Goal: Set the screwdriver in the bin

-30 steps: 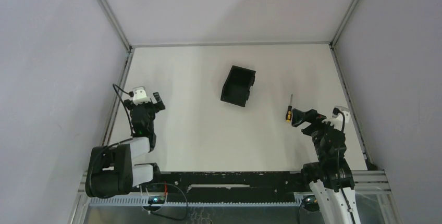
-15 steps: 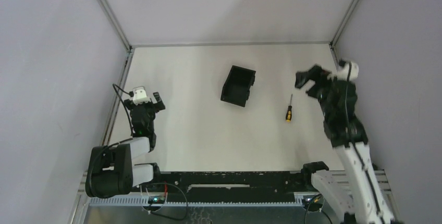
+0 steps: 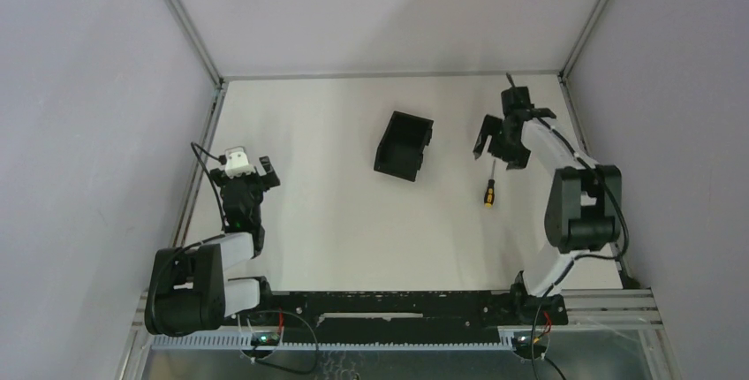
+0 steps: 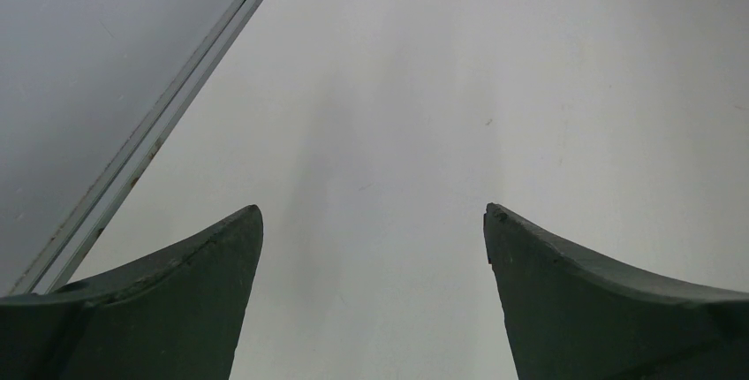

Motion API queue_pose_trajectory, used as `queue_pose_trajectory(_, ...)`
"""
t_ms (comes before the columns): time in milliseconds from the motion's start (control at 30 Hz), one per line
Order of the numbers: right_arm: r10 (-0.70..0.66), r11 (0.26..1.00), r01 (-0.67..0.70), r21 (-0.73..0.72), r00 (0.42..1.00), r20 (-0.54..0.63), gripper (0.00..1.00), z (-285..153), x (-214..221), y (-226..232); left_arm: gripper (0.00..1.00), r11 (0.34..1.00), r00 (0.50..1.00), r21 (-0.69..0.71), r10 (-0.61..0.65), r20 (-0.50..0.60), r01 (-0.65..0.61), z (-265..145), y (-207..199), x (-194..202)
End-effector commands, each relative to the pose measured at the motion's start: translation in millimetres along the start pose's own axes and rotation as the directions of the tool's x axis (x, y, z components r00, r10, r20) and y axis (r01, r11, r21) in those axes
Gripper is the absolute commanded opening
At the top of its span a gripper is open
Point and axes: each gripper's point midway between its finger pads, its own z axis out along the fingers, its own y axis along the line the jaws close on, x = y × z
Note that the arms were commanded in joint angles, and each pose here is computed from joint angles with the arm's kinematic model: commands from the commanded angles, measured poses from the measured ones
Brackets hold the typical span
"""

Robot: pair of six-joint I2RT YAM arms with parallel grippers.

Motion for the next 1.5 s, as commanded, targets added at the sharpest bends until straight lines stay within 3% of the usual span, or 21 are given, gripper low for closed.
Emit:
queue_pose_trajectory(0,-0.017,1.0,0.018,0.007,0.991,-0.135,0.92,26,32,-6,1.0,1.0,0.997,0.001,0.002,0.077,-0.002,9,-3,-28)
queue_pose_trajectory(100,-0.012,1.0,0.017,0.026,0.983,-0.181,0.88,48,47,-12,1.0,1.0,0.997,0.002,0.002,0.076,-0.002,9,-3,-28)
queue_pose_trajectory(267,-0.023,0.999,0.033,0.039,0.97,-0.244,0.67,69,65,-18,1.0,1.0,0.997,0.001,0.002,0.077,-0.002,9,-3,-28)
queue_pose_trajectory(333,-0.029,0.997,0.044,0.055,0.968,-0.248,0.54,73,66,-22,1.0,1.0,0.997,0.002,0.002,0.077,-0.002,9,-3,-28)
queue_pose_trajectory(467,-0.048,0.996,0.063,0.055,0.97,-0.239,0.13,66,59,-21,1.0,1.0,0.997,0.003,0.002,0.077,-0.002,9,-3,-28)
queue_pose_trajectory(533,-0.06,0.994,0.078,0.075,0.975,-0.215,0.0,52,46,-22,1.0,1.0,0.997,0.002,0.002,0.076,-0.002,9,-3,-28)
queue_pose_trajectory(633,-0.08,0.993,0.097,0.073,0.974,-0.211,0.0,23,28,-17,1.0,1.0,0.997,0.002,0.002,0.077,-0.002,9,-3,-28)
queue_pose_trajectory(800,-0.086,0.99,0.114,0.077,0.949,-0.303,0.0,-26,10,-16,1.0,1.0,0.997,0.001,0.003,0.076,-0.003,9,-3,-28)
queue_pose_trajectory(933,-0.085,0.992,0.106,0.067,0.962,-0.26,0.0,-59,-13,-8,1.0,1.0,0.997,0.003,0.002,0.077,-0.002,9,-3,-28)
queue_pose_trajectory(1133,-0.049,0.998,0.042,-0.037,0.976,-0.213,0.0,-71,-29,20,1.0,1.0,0.997,0.001,0.002,0.077,-0.002,9,-3,-28)
queue_pose_trajectory(1467,-0.152,0.959,0.127,-0.255,0.985,-0.08,0.0,-67,-31,150,1.0,1.0,0.997,0.002,0.002,0.076,-0.002,9,-3,-27)
